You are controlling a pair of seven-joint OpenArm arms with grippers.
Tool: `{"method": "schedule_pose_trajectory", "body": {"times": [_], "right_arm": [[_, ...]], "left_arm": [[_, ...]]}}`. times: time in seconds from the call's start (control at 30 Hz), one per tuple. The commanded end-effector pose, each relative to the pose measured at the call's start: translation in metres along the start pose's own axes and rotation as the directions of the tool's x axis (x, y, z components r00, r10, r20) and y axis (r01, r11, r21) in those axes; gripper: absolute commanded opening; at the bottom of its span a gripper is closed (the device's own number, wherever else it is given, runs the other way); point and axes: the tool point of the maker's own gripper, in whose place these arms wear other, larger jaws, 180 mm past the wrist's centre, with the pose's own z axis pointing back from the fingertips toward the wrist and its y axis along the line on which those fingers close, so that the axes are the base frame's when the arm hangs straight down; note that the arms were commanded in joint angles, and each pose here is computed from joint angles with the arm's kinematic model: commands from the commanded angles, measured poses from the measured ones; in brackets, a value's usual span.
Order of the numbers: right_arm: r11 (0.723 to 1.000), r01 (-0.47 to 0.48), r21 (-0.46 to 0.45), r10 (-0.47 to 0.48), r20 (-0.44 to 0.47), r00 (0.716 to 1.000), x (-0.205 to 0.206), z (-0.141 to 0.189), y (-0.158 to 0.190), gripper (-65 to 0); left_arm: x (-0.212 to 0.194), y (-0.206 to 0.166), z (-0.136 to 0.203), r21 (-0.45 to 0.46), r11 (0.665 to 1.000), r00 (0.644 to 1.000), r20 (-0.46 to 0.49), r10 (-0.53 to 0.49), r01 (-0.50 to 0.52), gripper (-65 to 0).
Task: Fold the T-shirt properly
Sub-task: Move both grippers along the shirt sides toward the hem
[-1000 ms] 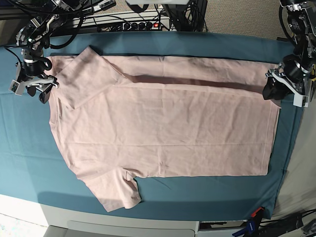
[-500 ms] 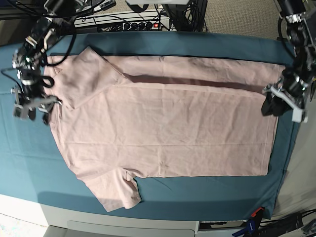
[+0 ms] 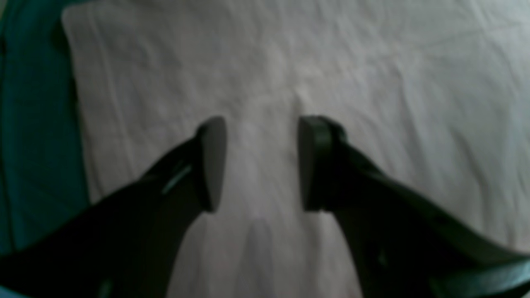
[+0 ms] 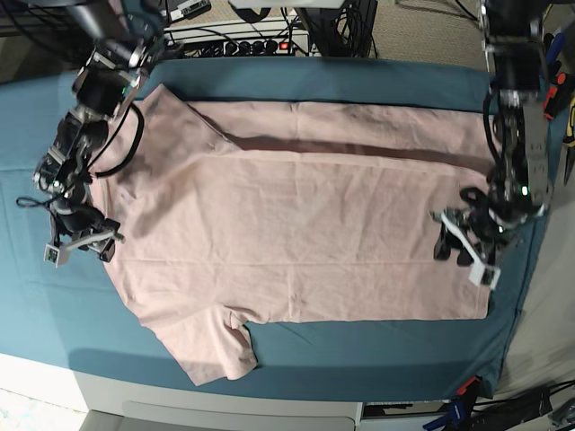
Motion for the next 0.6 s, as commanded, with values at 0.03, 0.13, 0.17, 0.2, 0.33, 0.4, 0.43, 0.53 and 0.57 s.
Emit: {"method": "schedule_pose_trajectory", "body": {"times": [0.03, 0.13, 0.17, 0.2, 0.33, 0.4, 0.43, 0.53, 0.57], "right_arm": [[1.0, 0.013, 0.022, -0.015, 0.081, 0.997, 0.038, -0.005, 0.002, -31.9], [0.999, 0.013, 0.048, -0.017, 0.084, 0.996, 0.049, -0.015, 0.012, -31.9], [0.998, 0.009, 0.058, -0.014, 0.087, 0.996, 0.053, -0.018, 0.017, -31.9], [0.998, 0.001, 0.068, -0.007, 0.087, 0.996, 0.057, -0.021, 0.022, -31.9], [0.994, -0.072, 0.085, 0.066, 0.066, 0.996, 0.068, -0.037, 0.04, -31.9], [0.99, -0.107, 0.09, 0.101, 0.063, 0.993, 0.073, -0.043, 0.049, -31.9], [0.988, -0.125, 0.092, 0.119, 0.061, 0.991, 0.075, -0.046, 0.053, -31.9], [0.981, -0.18, 0.073, 0.177, 0.047, 0.983, 0.078, -0.051, 0.059, -31.9], [0.978, -0.2, 0.057, 0.198, 0.041, 0.979, 0.078, -0.052, 0.059, -31.9]], "left_arm": [[0.028, 0.022, -0.008, 0.028, 0.999, 0.998, 0.051, 0.026, -0.028, -36.0], [0.036, 0.044, -0.027, 0.047, 0.993, 0.994, 0.04, 0.103, -0.105, -36.0], [0.039, 0.05, -0.032, 0.05, 0.99, 0.991, 0.042, 0.13, -0.132, -36.0], [0.043, 0.055, -0.037, 0.049, 0.986, 0.986, 0.043, 0.159, -0.161, -36.0], [0.061, 0.068, -0.05, 0.047, 0.971, 0.971, 0.044, 0.235, -0.237, -36.0], [0.069, 0.074, -0.053, 0.056, 0.966, 0.967, 0.05, 0.251, -0.253, -36.0], [0.073, 0.077, -0.054, 0.065, 0.965, 0.967, 0.056, 0.249, -0.252, -36.0], [0.076, 0.098, -0.054, 0.146, 0.952, 0.963, 0.074, 0.26, -0.269, -36.2], [0.076, 0.106, -0.052, 0.172, 0.946, 0.961, 0.081, 0.265, -0.275, -37.3]]}}
